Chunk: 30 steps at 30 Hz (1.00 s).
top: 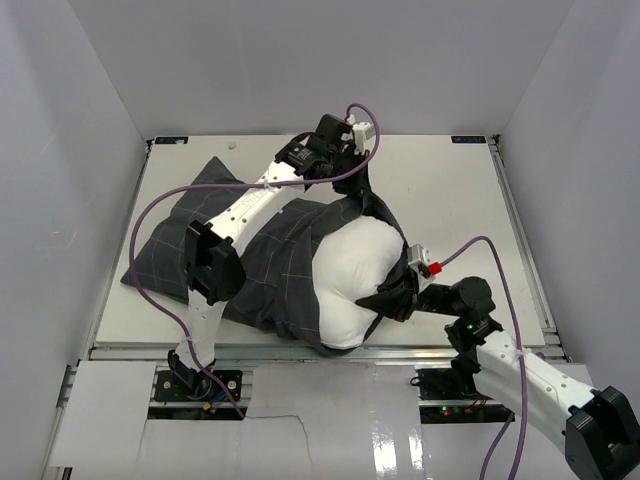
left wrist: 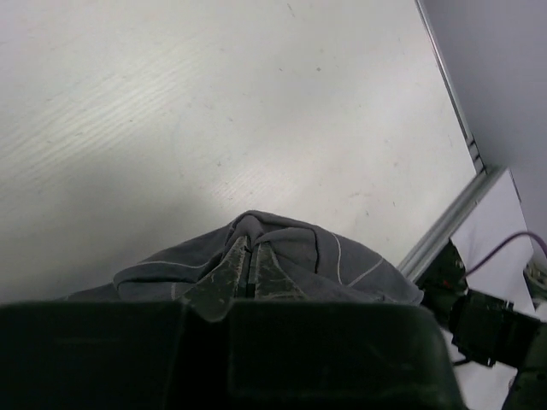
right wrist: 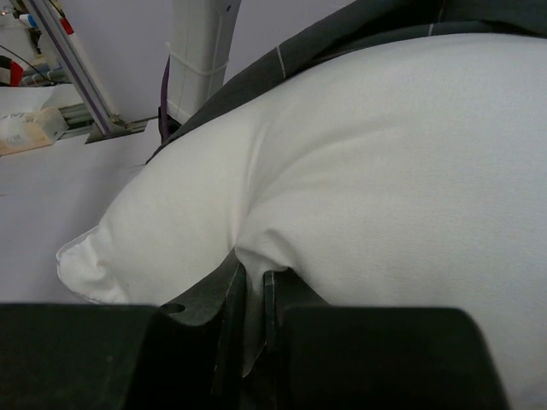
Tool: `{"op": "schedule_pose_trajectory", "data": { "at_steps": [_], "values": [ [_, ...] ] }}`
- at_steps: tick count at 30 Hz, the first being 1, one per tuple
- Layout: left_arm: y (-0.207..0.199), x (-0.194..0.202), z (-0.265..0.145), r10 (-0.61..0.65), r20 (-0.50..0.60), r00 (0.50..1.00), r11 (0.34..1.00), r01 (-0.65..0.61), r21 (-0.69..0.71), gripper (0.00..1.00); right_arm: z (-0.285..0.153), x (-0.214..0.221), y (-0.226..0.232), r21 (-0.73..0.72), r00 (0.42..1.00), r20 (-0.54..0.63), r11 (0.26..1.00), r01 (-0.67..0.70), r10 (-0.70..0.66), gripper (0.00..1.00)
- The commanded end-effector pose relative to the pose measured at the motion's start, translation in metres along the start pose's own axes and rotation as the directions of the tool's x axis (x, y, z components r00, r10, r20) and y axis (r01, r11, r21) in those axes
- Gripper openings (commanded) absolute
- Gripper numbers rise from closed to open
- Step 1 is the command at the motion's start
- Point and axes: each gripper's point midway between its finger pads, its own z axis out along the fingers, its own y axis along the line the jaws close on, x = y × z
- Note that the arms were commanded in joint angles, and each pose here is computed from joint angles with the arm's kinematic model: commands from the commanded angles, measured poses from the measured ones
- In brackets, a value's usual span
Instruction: Remove the pillowcase from the pillow
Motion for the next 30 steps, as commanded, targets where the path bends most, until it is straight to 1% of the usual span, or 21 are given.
{"op": "schedule_pose_trajectory", "data": {
  "at_steps": [1, 3, 5, 8, 11, 12, 13, 15, 16, 17, 18, 19, 21, 22, 23, 24, 25, 26, 27, 28, 30],
  "values": [
    [0.022, -0.033, -0.014, -0.056, 0.146, 0.988, 0.982, 0.080, -0.168, 0.00, 0.007, -0.044, 0.025, -0.100, 0.980, 0.094, 0.977, 0.187, -0.178, 0.08],
    [0.034, -0.028, -0.015, -0.075, 0.149, 0.986, 0.968, 0.107, -0.227, 0.00, 0.007, -0.046, 0.027, -0.102, 0.979, 0.091, 0.976, 0.191, -0.182, 0.08],
    [0.059, -0.024, -0.021, -0.084, 0.173, 0.981, 0.924, 0.142, -0.356, 0.00, 0.007, -0.051, 0.027, -0.086, 0.976, 0.104, 0.976, 0.199, -0.190, 0.08],
    [0.082, -0.019, -0.036, -0.075, 0.202, 0.977, 0.865, 0.164, -0.475, 0.00, 0.006, -0.058, 0.027, -0.058, 0.972, 0.120, 0.976, 0.212, -0.204, 0.08],
    [0.094, -0.011, -0.046, -0.069, 0.201, 0.977, 0.825, 0.169, -0.538, 0.00, 0.004, -0.067, 0.023, -0.002, 0.964, 0.150, 0.975, 0.222, -0.219, 0.08],
    [0.097, -0.007, -0.048, -0.073, 0.192, 0.979, 0.816, 0.169, -0.553, 0.00, 0.004, -0.071, 0.014, 0.053, 0.965, 0.154, 0.977, 0.208, -0.214, 0.08],
    [0.096, -0.007, -0.054, -0.070, 0.197, 0.978, 0.811, 0.170, -0.560, 0.00, 0.002, -0.076, 0.013, 0.075, 0.961, 0.162, 0.974, 0.216, -0.225, 0.08],
    [0.104, -0.003, -0.064, -0.056, 0.200, 0.978, 0.779, 0.168, -0.604, 0.00, 0.001, -0.084, 0.003, 0.146, 0.959, 0.169, 0.968, 0.204, -0.228, 0.08],
    [0.112, 0.005, -0.066, -0.055, 0.187, 0.981, 0.759, 0.163, -0.631, 0.00, -0.003, -0.092, -0.007, 0.221, 0.955, 0.175, 0.955, 0.199, -0.240, 0.08],
    [0.115, 0.004, -0.076, -0.042, 0.201, 0.979, 0.738, 0.166, -0.654, 0.00, -0.005, -0.095, -0.009, 0.244, 0.952, 0.181, 0.949, 0.200, -0.247, 0.08],
    [0.124, 0.013, -0.078, -0.050, 0.183, 0.982, 0.723, 0.162, -0.672, 0.00, -0.008, -0.099, -0.014, 0.284, 0.948, 0.192, 0.939, 0.195, -0.255, 0.08],
    [0.126, 0.014, -0.081, -0.055, 0.184, 0.981, 0.722, 0.166, -0.672, 0.00, -0.010, -0.101, -0.012, 0.286, 0.943, 0.202, 0.937, 0.202, -0.265, 0.08],
    [0.122, 0.012, -0.087, -0.057, 0.189, 0.980, 0.745, 0.168, -0.646, 0.00, -0.010, -0.101, -0.012, 0.286, 0.944, 0.206, 0.938, 0.195, -0.259, 0.08],
    [0.120, 0.014, -0.085, -0.058, 0.181, 0.982, 0.759, 0.161, -0.631, 0.00, -0.009, -0.099, -0.014, 0.285, 0.947, 0.201, 0.940, 0.187, -0.249, 0.08],
    [0.113, 0.013, -0.083, -0.050, 0.171, 0.984, 0.788, 0.144, -0.598, 0.01, -0.008, -0.100, -0.014, 0.285, 0.948, 0.207, 0.942, 0.177, -0.241, 0.08],
    [0.089, 0.007, -0.079, -0.045, 0.169, 0.985, 0.864, 0.123, -0.488, 0.14, -0.008, -0.100, -0.017, 0.294, 0.949, 0.208, 0.941, 0.169, -0.236, 0.08],
    [0.077, 0.010, -0.076, -0.029, 0.145, 0.989, 0.899, 0.089, -0.428, 0.46, -0.006, -0.099, -0.021, 0.300, 0.953, 0.203, 0.941, 0.155, -0.222, 0.08],
    [0.060, 0.005, -0.075, -0.013, 0.148, 0.989, 0.936, 0.064, -0.347, 0.61, -0.005, -0.101, -0.023, 0.308, 0.954, 0.206, 0.940, 0.149, -0.219, 0.08],
    [0.029, 0.007, -0.076, -0.009, 0.117, 0.993, 0.979, 0.033, -0.199, 0.67, -0.006, -0.102, -0.028, 0.331, 0.954, 0.211, 0.934, 0.137, -0.215, 0.08],
    [0.017, 0.005, -0.081, 0.008, 0.117, 0.993, 0.989, 0.010, -0.150, 0.72, -0.004, -0.099, -0.034, 0.345, 0.958, 0.205, 0.931, 0.120, -0.200, 0.08],
    [-0.006, -0.003, -0.093, 0.033, 0.136, 0.990, 0.996, -0.022, -0.083, 0.74, -0.003, -0.105, -0.042, 0.374, 0.958, 0.218, 0.923, 0.095, -0.187, 0.08]
  ]
}}
